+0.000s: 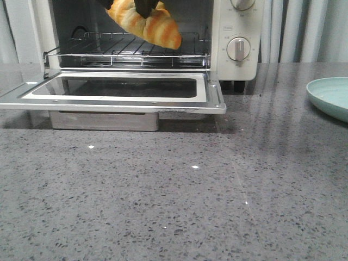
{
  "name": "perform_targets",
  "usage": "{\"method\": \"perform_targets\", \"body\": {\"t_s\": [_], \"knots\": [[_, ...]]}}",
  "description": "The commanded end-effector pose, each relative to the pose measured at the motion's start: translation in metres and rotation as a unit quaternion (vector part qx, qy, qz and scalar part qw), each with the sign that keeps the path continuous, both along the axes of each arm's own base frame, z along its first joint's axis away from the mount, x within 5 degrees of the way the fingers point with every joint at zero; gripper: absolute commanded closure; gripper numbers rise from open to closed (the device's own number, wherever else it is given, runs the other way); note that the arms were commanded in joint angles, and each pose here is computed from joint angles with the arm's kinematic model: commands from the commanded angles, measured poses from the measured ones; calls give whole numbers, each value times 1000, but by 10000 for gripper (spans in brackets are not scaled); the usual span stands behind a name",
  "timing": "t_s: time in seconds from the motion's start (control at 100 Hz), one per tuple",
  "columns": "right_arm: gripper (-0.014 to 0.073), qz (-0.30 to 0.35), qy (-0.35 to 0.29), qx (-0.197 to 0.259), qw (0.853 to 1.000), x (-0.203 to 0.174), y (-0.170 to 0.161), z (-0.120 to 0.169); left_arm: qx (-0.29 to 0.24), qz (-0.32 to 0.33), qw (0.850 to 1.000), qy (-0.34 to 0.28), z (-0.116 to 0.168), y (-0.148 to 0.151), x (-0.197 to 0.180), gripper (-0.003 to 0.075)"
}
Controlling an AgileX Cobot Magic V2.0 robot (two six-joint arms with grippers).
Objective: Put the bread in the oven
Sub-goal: 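Carry the croissant with the right gripper into the oven, then lower the croissant onto the wire rack and open the right gripper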
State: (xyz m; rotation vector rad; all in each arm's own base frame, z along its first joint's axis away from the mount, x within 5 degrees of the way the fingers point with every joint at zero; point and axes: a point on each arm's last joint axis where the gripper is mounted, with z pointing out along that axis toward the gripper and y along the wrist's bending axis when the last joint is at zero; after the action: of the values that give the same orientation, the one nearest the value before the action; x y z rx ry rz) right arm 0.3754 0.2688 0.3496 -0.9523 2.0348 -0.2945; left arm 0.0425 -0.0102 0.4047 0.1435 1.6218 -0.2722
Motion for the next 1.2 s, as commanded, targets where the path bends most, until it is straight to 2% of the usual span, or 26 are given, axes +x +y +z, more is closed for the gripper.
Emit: {"method": "perform_targets", "body": {"t_s": [0.0, 0.04, 0.16, 0.24, 0.61, 0.86, 1.19], "knots": [[556, 11, -67, 20, 998, -5, -9, 39, -15, 0, 999, -41, 15, 0, -2, 742], [491, 11, -67, 20, 997, -5, -9, 39, -15, 0, 999, -40, 14, 0, -2, 742], [198, 13, -70, 22, 997, -5, -8, 40, -14, 0, 999, -36, 14, 0, -2, 742], [100, 16, -74, 24, 997, -5, -8, 41, -13, 0, 999, -35, 13, 0, -2, 742], [99, 22, -79, 36, 996, -13, -3, 48, -11, 2, 999, -35, 13, 2, -4, 742], [99, 47, -75, 38, 995, -43, 14, 61, -14, 10, 996, -83, 13, 13, -37, 742], [134, 60, -34, 16, 998, -96, 26, 77, -39, 10, 993, -113, -23, 22, -69, 742]]}}
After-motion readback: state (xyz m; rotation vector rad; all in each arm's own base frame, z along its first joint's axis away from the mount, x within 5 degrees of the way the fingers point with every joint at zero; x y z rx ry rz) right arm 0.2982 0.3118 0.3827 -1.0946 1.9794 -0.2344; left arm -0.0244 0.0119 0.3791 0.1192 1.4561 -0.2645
